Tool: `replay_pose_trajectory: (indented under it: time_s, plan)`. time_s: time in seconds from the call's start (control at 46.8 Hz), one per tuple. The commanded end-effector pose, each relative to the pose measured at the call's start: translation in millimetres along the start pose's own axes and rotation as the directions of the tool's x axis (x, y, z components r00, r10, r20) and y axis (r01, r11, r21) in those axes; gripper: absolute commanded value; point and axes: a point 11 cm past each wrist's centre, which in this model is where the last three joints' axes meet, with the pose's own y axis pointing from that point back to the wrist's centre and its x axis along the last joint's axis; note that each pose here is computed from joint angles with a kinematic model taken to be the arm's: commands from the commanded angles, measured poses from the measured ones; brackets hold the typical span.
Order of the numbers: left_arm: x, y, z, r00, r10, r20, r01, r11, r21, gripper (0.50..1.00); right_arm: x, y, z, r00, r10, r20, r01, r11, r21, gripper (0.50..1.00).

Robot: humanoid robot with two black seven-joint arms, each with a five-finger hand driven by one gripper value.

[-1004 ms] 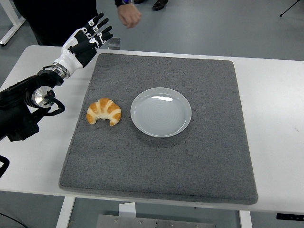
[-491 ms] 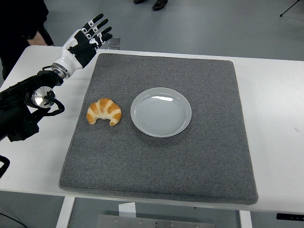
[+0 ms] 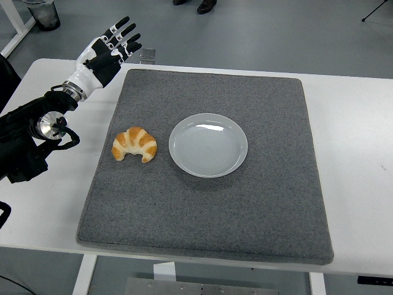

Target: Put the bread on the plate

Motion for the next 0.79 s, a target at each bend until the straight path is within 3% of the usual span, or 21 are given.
replay_pose_trajectory:
  time_s: [0.0, 0.449, 0.641, 0.769]
  plan:
    - [-1.1, -0.8, 3.7, 1.0, -0.008, 0.009, 0.008, 1.0, 0.0, 0.99, 0.0, 0.0, 0.1, 1.0, 0.0, 0.0, 0.0, 1.0, -0.001, 0.952]
    - [-9.5, -9.7, 68.4, 0.987, -0.038, 0.156, 0.042, 0.999, -0.023, 0.99, -0.7, 0.0, -0.1, 1.0, -0.003, 0.0, 0.003, 1.0, 0.001, 0.952]
    - [-52.4, -6.7, 96.0, 0.95, -0.115, 0.289, 0.113, 0.993, 0.024, 0.99, -0.7, 0.0, -0.1, 1.0, -0.003, 0.0, 0.003, 1.0, 0.001, 0.952]
    - [-85.3, -0.9, 103.2, 0.861, -0.192, 0.471, 0.176, 0.981, 0.079, 0.99, -0.7, 0.0, -0.1, 1.0, -0.003, 0.0, 0.003, 1.0, 0.001, 0.952]
